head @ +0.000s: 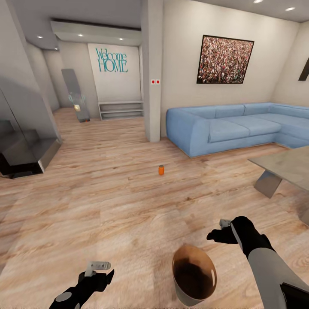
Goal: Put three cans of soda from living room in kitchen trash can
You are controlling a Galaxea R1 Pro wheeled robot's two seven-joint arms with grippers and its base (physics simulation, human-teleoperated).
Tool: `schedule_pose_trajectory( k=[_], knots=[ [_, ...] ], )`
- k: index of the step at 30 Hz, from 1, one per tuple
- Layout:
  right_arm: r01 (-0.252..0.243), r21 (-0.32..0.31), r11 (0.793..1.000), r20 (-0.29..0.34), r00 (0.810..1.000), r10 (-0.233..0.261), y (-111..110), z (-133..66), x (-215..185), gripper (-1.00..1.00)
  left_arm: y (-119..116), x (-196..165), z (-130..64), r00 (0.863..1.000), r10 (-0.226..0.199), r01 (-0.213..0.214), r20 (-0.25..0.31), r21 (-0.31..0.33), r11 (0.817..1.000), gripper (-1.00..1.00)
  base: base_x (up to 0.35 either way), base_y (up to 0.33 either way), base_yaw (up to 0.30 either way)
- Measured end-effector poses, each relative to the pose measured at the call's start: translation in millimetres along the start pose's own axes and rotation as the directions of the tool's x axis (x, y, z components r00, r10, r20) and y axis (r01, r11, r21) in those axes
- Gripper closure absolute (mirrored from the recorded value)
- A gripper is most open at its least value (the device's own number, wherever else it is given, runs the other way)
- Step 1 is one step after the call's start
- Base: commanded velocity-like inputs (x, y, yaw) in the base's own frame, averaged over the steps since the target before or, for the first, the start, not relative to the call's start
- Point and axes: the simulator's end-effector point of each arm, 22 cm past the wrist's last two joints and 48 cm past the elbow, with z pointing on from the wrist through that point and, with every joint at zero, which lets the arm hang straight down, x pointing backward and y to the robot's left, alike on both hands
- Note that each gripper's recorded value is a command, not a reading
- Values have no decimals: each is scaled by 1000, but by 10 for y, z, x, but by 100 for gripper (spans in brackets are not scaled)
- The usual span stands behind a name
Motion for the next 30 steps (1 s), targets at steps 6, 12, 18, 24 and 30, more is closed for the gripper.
schedule_pose_trajectory(
  k=[6, 12, 18, 24, 30],
  knots=[
    [0, -3, 1000, -1, 1000, 0, 2, 119, 77, -100, 9, 115, 73, 1000, 0, 0, 0, 0, 1000, -100, 0, 0, 0],
    [1, -5, 1000, -2, 1000, -1, -3, 238, 157, -100, 19, 231, 146, 1000, 0, 0, 0, 0, 1000, -100, 0, 0, 0],
    [2, -11, 1000, -1, 1000, -2, 22, 358, 229, -100, 30, 349, 219, 1000, 0, 0, 1, 0, 1000, -100, 0, 0, 0],
    [3, -16, 1000, -2, 1000, -3, 36, 482, 314, -100, 41, 468, 291, 1000, 1, -1, 1, 0, 1000, -100, 0, 0, 0],
    [0, -16, 1000, -17, 1000, 0, 14, 612, 422, -100, 47, 586, 357, 1000, 0, 0, -8, 1, 1000, -100, 0, 0, 0]
  ],
)
